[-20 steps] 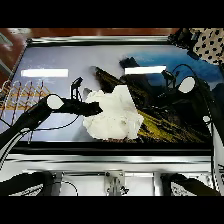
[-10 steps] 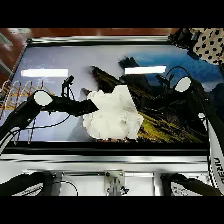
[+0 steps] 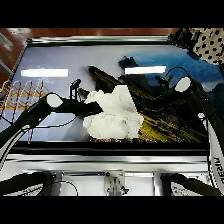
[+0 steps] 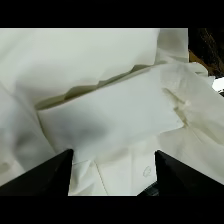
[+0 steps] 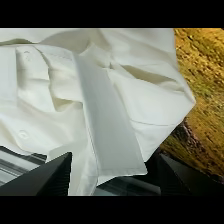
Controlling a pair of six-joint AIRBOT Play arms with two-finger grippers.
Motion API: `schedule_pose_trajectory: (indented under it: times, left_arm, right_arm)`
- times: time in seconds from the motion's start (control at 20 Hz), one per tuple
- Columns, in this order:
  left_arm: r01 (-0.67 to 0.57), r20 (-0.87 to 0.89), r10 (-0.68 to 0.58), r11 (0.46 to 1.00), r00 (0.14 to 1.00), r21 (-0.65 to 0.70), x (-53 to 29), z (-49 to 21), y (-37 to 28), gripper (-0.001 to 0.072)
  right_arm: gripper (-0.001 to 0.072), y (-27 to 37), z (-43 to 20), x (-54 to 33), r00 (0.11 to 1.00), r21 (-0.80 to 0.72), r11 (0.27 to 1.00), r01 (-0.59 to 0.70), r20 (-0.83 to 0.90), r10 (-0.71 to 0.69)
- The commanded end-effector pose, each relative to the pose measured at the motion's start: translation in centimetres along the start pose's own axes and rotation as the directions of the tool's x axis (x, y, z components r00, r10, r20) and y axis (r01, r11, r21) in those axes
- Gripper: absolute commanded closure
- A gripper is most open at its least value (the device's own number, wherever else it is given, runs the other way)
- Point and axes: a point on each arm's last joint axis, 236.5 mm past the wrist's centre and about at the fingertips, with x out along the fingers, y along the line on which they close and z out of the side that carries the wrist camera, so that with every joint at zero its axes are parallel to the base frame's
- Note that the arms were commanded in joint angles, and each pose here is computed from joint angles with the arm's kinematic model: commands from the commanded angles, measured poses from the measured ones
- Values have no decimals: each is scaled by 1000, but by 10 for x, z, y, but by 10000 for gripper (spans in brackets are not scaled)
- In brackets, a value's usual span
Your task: Fold the shirts.
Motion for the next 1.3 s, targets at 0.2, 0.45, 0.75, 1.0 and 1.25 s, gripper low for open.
schedule_pose_trajectory:
  times: [0.2, 0.45, 0.75, 1.0, 1.25]
  left_arm:
    - [-21, -8, 22, 998, 1000, 54, -27, 7, 1, 107]
    - [-48, -89, 51, 998, 995, 36, -6, -12, 14, 107]
    - [3, 43, -2, 1000, 999, -25, 22, 15, -3, 111]
    - [28, 40, -32, 996, 999, 88, 15, 18, -18, 633]
    - [78, -33, -71, 947, 997, 311, -22, 1, -44, 644]
  right_arm:
    - [71, 0, -4, 0, 1000, -6, 1000, 2, -19, -2]
    - [71, 1, -4, 0, 1000, -6, 1000, -2, -20, 2]
    - [71, 0, -5, 0, 1000, -4, 1000, -2, -21, 2]
    - [71, -2, -6, 5, 999, 12, 1000, 1, -34, 0]
    - [71, -21, -16, 31, 990, 28, 999, 31, -141, -27]
